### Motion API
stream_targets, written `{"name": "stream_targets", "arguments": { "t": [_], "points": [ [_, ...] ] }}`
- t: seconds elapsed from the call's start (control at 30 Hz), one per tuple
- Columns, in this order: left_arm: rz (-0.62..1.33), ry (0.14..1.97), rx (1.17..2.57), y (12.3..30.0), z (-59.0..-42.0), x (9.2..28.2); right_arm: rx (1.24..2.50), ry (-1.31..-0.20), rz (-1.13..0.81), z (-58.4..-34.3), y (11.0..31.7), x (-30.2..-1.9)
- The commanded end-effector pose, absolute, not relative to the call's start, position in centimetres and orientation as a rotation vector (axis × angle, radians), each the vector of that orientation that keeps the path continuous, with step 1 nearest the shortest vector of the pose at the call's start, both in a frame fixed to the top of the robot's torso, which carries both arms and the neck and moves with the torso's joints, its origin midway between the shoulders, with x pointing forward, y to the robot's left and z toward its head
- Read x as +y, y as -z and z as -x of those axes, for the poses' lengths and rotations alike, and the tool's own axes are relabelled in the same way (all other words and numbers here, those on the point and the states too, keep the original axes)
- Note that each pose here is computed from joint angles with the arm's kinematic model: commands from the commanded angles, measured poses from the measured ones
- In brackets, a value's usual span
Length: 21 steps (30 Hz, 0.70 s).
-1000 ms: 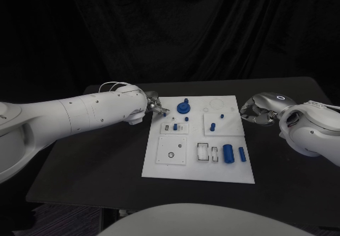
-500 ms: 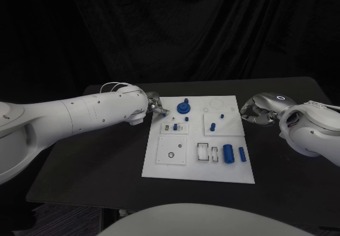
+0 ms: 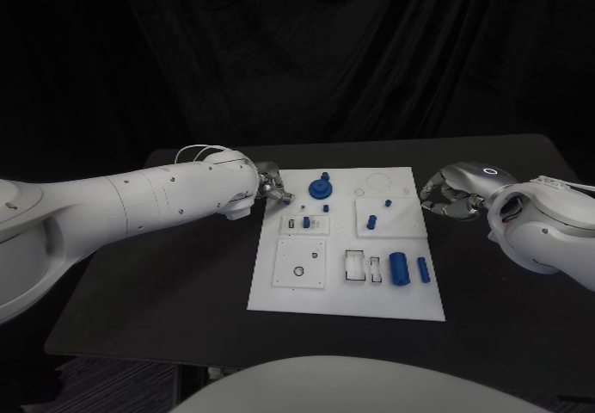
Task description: Assemble the parts on the task board
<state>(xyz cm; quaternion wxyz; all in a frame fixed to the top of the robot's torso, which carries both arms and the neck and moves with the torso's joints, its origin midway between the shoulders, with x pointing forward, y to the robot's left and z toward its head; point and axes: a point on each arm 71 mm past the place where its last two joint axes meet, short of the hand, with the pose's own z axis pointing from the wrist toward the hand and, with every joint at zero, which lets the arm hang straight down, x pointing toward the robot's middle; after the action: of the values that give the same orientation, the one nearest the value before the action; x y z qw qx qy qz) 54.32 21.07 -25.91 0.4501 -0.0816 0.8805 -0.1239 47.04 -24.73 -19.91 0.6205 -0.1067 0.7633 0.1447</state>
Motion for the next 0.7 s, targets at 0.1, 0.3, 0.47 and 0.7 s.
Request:
{"name": "stream_targets", "arguments": {
  "t": [0.1, 0.3, 0.47, 0.7],
  "points": [
    [0.187, 0.334, 2.182, 26.0, -54.2, 20.8, 1.766, -0.312, 0.242, -47.0, 20.1, -24.8],
    [0.19, 0.354, 2.157, 25.9, -54.1, 20.9, 1.767, -0.309, 0.241, -47.0, 20.1, -24.8],
    [0.195, 0.382, 2.123, 25.6, -53.9, 21.0, 1.769, -0.307, 0.24, -47.0, 20.1, -24.9],
    [0.201, 0.422, 2.085, 25.2, -53.1, 21.2, 1.771, -0.304, 0.237, -46.9, 20.1, -25.1]
  ]
}}
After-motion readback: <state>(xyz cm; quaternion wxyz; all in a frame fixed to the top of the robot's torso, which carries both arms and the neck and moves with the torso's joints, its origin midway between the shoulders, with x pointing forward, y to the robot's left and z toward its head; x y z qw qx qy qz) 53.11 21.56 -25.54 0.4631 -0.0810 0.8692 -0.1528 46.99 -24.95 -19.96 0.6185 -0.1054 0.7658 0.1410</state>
